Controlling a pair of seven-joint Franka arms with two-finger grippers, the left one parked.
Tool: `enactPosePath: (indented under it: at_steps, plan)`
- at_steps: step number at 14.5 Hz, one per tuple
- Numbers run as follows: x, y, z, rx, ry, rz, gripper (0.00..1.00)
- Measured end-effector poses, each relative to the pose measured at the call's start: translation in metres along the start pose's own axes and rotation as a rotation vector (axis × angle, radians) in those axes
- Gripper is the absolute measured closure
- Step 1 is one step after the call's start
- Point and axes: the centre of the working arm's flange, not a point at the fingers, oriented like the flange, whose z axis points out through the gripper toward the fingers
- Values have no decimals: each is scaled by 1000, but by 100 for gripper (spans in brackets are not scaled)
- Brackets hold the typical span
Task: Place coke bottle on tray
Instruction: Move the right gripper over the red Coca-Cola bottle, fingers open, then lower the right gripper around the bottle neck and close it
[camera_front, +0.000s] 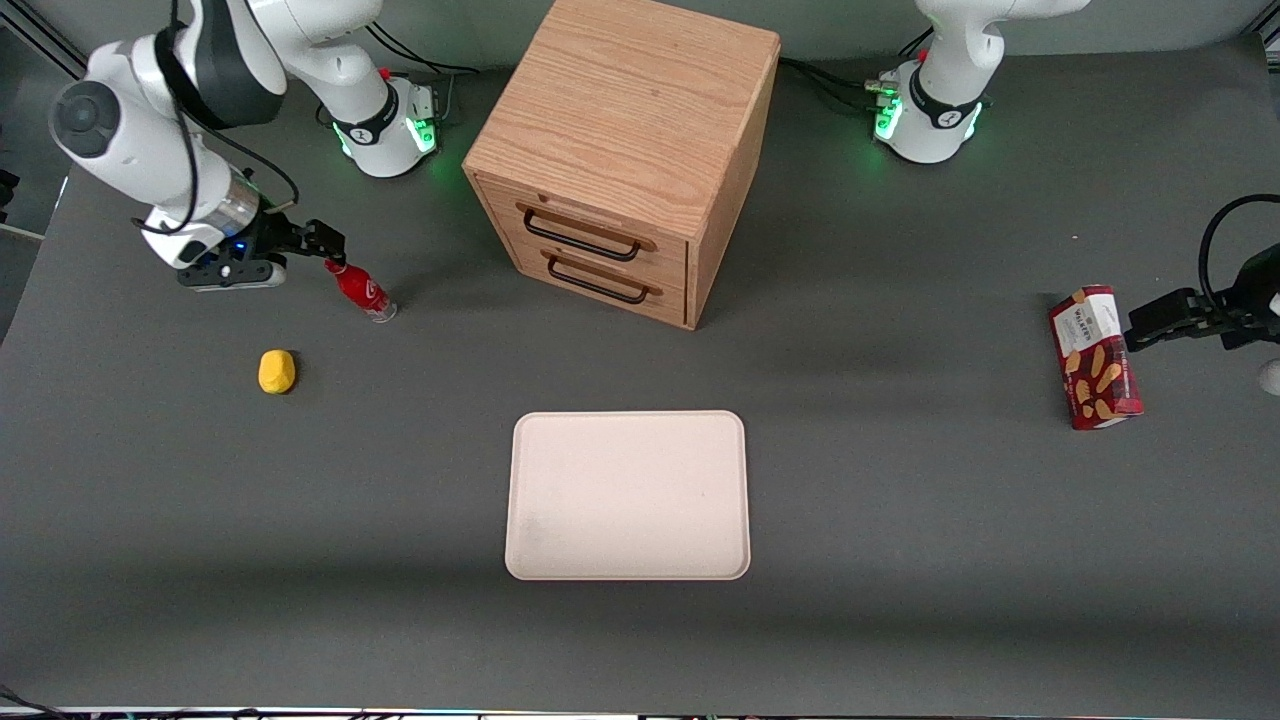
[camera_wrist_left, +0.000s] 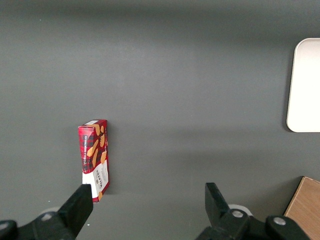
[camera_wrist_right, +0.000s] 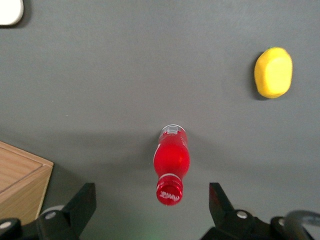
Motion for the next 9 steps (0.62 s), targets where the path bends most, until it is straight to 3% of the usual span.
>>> enactPosePath:
  at_steps: [6,9]
  plan:
    - [-21,0,51,-17,24,-24,0]
    - [-27,0,61,-21,18,-30,0]
